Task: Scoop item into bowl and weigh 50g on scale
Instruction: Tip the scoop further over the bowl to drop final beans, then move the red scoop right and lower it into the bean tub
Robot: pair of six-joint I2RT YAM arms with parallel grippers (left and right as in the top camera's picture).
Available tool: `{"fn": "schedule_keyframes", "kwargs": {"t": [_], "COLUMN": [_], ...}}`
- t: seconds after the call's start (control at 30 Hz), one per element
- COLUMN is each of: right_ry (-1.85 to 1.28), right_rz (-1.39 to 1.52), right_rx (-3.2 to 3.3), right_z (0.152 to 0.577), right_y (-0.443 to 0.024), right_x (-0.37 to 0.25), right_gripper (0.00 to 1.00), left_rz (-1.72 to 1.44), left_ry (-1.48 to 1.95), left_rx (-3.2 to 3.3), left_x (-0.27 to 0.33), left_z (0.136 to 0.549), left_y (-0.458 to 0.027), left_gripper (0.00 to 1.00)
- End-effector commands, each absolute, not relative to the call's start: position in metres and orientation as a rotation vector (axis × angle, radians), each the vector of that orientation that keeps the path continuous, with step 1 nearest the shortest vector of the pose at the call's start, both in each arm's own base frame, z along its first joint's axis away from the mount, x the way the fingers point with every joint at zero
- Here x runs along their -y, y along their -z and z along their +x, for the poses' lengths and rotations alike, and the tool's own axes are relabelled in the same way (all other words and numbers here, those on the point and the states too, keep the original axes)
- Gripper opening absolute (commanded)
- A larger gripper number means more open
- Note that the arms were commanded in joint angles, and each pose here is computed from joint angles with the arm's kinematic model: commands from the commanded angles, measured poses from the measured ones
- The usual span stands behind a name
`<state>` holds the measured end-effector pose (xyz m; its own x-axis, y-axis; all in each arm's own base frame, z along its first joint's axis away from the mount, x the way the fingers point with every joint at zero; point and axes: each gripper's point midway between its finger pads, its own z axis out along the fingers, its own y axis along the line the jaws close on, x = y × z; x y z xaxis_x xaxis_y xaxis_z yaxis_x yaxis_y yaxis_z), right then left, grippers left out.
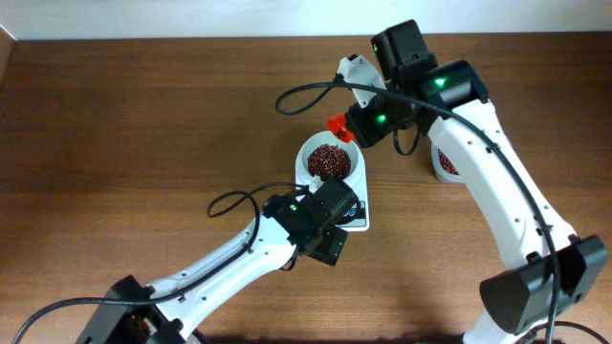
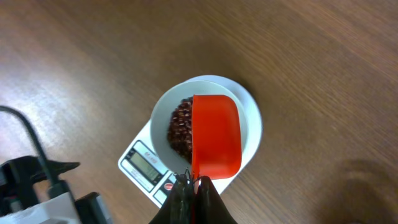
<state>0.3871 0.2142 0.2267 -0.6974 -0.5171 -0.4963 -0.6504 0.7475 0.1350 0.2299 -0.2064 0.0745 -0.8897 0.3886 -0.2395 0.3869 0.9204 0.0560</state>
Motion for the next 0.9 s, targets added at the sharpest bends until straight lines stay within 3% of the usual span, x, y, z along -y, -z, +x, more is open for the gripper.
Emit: {"fn": "schedule_keyframes", "kwargs": {"t": [0.0,0.37,0.87], "right_ry": [-0.387,-1.064,-1.035], "right_rz": [-0.82,-0.57,-0.477], "right_rx": [-2.548,-2.47,-2.499], "right_z": [0.392,0.394,0.401], "right_y": [-0.222,-0.261,-0.258], "right_x": [-0.211,-0.184,-0.157], "right_gripper": [0.04,0.04,0.04], "left_rz": [0.574,0.574,0.573], "left_ry": [-0.032,-0.032,-0.033], "left_rx": [-2.84,-2.84,-2.84], "left_x": [0.203,0.203,0.203], "left_z": [0.23,0.23,0.23], "left_y": [-0.071,-0.071,-0.071], "left_gripper": [0.99,0.99,0.99]}}
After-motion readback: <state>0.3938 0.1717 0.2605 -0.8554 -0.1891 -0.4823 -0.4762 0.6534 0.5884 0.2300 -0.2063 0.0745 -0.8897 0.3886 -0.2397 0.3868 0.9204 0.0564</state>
